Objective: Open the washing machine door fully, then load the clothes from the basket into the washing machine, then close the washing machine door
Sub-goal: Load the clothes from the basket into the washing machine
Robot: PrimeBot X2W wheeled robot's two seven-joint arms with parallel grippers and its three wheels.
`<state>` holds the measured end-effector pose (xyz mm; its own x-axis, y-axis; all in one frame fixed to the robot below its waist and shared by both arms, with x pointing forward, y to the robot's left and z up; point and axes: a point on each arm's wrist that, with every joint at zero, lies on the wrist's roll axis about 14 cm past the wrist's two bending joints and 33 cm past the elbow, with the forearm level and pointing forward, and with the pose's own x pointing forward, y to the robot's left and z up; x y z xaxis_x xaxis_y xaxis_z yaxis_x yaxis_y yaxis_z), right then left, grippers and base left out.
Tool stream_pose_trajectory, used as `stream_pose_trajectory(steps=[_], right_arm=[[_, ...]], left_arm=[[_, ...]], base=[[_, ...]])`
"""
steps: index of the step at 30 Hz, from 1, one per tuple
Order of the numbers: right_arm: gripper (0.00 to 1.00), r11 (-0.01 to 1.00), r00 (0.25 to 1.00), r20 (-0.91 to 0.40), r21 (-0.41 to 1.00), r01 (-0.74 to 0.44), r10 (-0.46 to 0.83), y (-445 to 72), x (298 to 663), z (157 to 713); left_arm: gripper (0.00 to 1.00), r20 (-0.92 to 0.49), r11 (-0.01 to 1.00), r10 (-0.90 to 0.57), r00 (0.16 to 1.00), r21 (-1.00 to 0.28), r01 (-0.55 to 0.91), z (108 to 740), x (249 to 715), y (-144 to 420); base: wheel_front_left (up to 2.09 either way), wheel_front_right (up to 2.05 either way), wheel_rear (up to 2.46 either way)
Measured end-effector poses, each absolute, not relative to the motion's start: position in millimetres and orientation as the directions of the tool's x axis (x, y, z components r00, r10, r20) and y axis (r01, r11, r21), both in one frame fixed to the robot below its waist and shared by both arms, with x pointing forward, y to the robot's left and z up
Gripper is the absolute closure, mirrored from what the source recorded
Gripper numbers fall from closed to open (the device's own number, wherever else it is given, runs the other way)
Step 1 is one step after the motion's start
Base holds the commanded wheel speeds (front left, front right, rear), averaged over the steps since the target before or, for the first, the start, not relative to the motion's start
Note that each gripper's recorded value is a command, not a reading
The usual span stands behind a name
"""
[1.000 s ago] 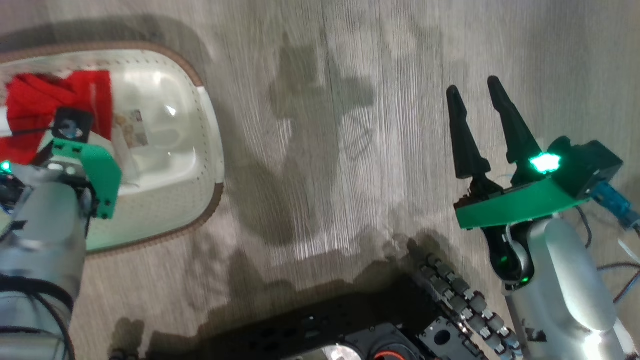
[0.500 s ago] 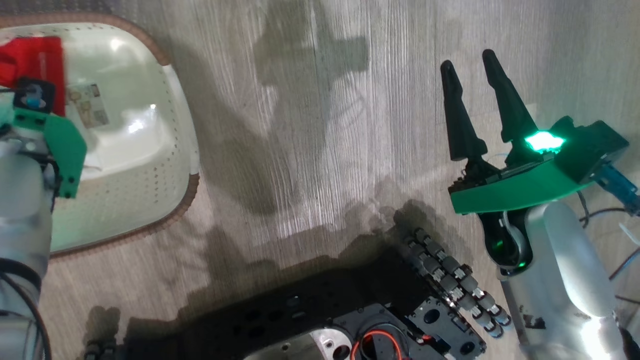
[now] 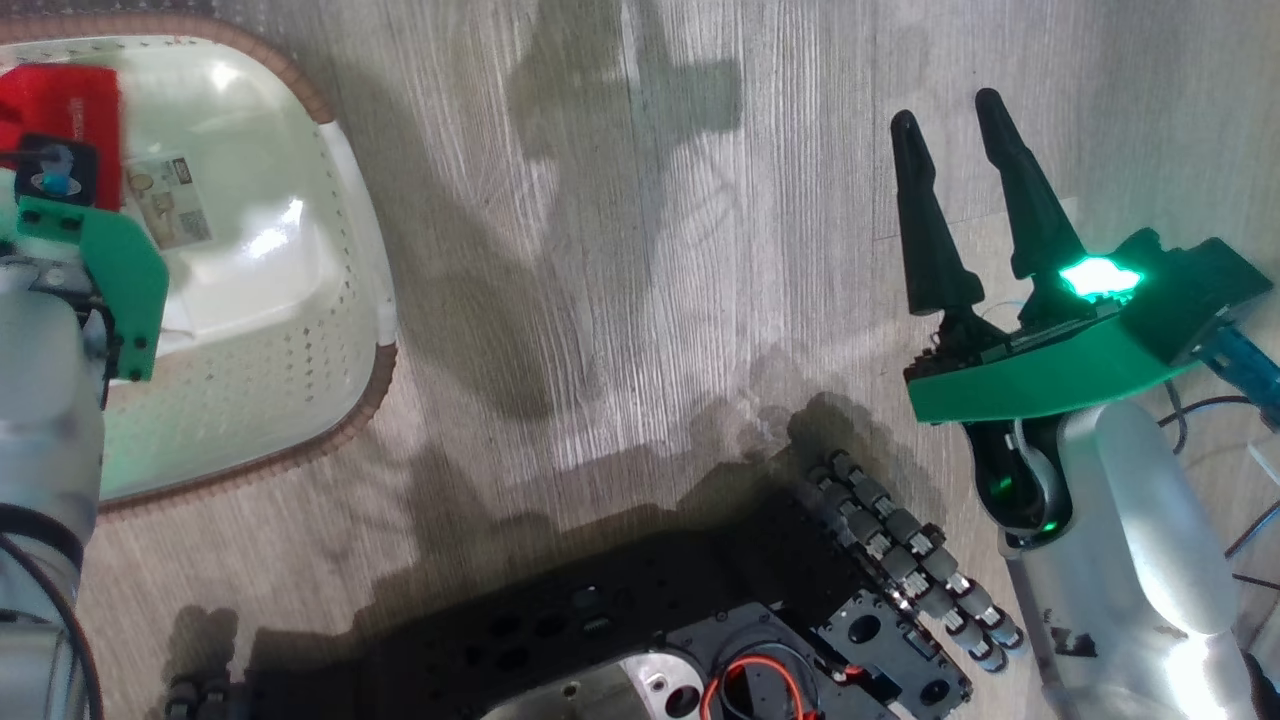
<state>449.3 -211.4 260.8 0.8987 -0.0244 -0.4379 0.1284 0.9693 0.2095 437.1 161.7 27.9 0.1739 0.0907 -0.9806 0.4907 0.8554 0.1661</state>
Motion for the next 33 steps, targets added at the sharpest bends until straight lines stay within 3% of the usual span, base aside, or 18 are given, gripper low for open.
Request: stream_pose_trajectory(steps=[1,15,25,33], right_arm=[[0.00,0.969,0.899,-0.438,0.211,0.128,-0.024,-211.0,449.5,260.4],[0.00,0.968,0.910,-0.412,0.217,0.130,-0.029,-212.9,453.4,273.1],[0.00,0.967,0.948,-0.315,0.222,0.122,-0.047,-218.9,462.2,320.9],[0.00,0.970,0.977,-0.208,0.225,0.089,-0.041,-216.7,466.0,371.5]], left_arm=[[1.00,-0.981,0.860,0.091,0.169,0.163,0.483,27.9,436.3,161.9],[1.00,-0.980,0.884,0.083,0.181,0.156,0.441,40.5,442.3,159.0],[1.00,-0.961,0.889,0.042,0.272,0.160,0.428,83.3,446.0,151.0],[1.00,-0.903,0.913,-0.022,0.428,0.157,0.377,137.8,457.3,137.3]], base=[[0.00,0.00,0.00],[0.00,0.00,0.00],[0.00,0.00,0.00],[0.00,0.00,0.00]])
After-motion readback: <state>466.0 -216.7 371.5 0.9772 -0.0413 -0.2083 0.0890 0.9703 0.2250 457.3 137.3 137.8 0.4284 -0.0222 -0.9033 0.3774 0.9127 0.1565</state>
